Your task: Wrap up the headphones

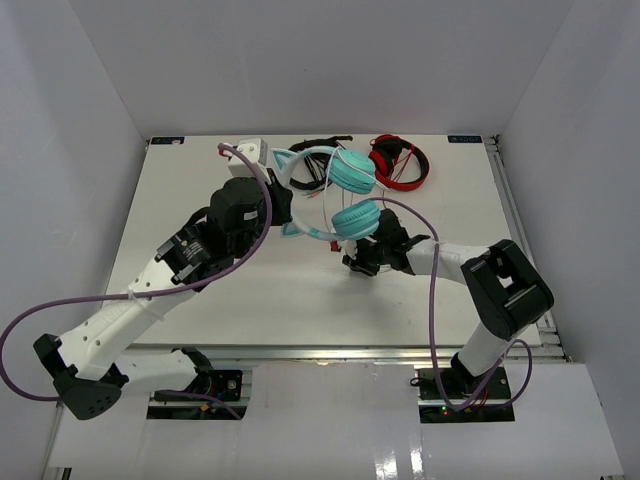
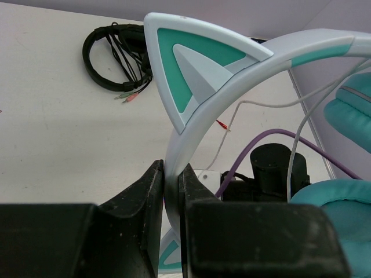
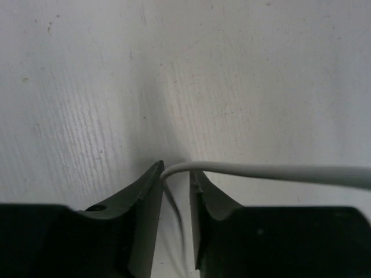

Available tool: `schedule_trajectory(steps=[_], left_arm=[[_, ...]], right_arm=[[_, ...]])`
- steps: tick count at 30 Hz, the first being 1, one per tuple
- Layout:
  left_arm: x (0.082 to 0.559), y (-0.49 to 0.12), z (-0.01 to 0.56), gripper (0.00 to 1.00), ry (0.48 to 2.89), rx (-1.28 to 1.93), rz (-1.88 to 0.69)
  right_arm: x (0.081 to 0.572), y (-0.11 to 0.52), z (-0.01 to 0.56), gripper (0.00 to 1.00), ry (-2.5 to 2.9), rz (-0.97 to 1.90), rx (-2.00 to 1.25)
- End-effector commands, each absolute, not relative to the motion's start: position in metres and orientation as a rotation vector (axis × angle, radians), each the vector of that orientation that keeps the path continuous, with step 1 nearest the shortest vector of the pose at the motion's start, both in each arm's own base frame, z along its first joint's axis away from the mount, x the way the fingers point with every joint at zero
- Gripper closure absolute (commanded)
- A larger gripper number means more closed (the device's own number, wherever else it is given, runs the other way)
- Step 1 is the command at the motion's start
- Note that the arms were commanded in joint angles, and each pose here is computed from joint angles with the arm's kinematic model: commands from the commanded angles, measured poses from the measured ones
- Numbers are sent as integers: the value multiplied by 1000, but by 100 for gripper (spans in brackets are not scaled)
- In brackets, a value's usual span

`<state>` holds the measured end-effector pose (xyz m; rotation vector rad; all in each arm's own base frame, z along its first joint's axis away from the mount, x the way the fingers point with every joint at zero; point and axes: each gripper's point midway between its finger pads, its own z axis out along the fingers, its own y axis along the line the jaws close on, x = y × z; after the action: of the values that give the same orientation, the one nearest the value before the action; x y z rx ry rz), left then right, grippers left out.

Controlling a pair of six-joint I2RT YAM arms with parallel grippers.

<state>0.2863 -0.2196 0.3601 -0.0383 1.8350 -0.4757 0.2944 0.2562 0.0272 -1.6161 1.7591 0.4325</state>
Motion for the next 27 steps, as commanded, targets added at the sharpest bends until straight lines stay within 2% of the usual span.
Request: schedule_trajectory(steps=[1, 3, 13, 20, 27], left_arm=[[278, -210, 419, 100, 1685, -150, -619], [278, -206, 418, 100, 1684, -168, -610], [279, -177, 416, 100, 1631, -362, -572], [291, -177, 424, 100, 1561, -466, -594], [306, -173, 430, 100, 1493, -542, -547]], right_arm=[[288, 264, 26, 81, 1756, 481, -1694], [287, 265, 28, 92, 1753, 488, -1694], [246, 258, 101, 92, 1508, 549, -1655], [208, 248, 124, 92, 1420, 560, -1740], [218, 237, 158, 92, 1423, 411, -1718]])
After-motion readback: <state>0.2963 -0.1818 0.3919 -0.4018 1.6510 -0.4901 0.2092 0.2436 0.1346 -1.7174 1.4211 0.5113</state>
